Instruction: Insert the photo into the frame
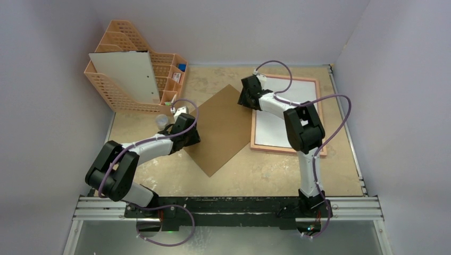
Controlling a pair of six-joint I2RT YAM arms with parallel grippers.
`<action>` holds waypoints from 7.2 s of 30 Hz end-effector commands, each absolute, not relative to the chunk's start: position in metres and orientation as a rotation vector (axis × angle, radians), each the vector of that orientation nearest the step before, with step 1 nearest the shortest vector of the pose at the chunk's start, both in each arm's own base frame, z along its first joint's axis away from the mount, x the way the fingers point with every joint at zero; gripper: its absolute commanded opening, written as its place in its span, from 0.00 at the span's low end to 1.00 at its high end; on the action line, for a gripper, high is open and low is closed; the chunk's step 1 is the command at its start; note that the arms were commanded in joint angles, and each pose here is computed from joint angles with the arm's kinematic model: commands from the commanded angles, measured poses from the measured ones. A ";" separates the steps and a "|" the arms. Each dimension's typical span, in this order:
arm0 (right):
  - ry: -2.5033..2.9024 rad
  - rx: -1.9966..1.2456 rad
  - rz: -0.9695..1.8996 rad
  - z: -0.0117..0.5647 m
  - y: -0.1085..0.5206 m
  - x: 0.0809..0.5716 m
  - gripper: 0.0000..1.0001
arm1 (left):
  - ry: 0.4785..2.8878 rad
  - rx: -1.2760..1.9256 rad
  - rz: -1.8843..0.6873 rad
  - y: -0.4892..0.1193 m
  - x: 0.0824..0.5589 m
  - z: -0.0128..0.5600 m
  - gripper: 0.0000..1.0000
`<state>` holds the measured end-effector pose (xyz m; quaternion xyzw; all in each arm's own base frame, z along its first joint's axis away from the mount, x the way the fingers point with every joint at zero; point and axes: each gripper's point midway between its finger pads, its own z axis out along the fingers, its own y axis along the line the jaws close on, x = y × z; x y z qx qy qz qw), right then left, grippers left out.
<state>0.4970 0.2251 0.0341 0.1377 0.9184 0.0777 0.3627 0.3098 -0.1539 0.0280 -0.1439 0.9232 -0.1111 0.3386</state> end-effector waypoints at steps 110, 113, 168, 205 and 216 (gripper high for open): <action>2.462 0.271 1.056 0.067 0.285 0.350 0.51 | 2.731 -0.137 -0.649 -0.178 0.291 -0.007 0.58; 2.349 0.193 1.099 0.106 0.289 0.358 0.49 | 2.720 -0.127 -0.680 -0.182 0.292 -0.005 0.58; 2.394 0.735 0.358 0.033 0.089 0.335 0.75 | 2.708 0.031 -0.843 -0.274 0.273 -0.026 0.54; 2.217 0.336 0.964 0.160 0.160 0.311 0.27 | 2.635 0.020 -0.806 -0.283 0.304 0.001 0.54; 1.981 0.328 0.791 0.268 0.136 0.352 0.00 | 2.498 0.059 -0.765 -0.289 0.337 0.045 0.55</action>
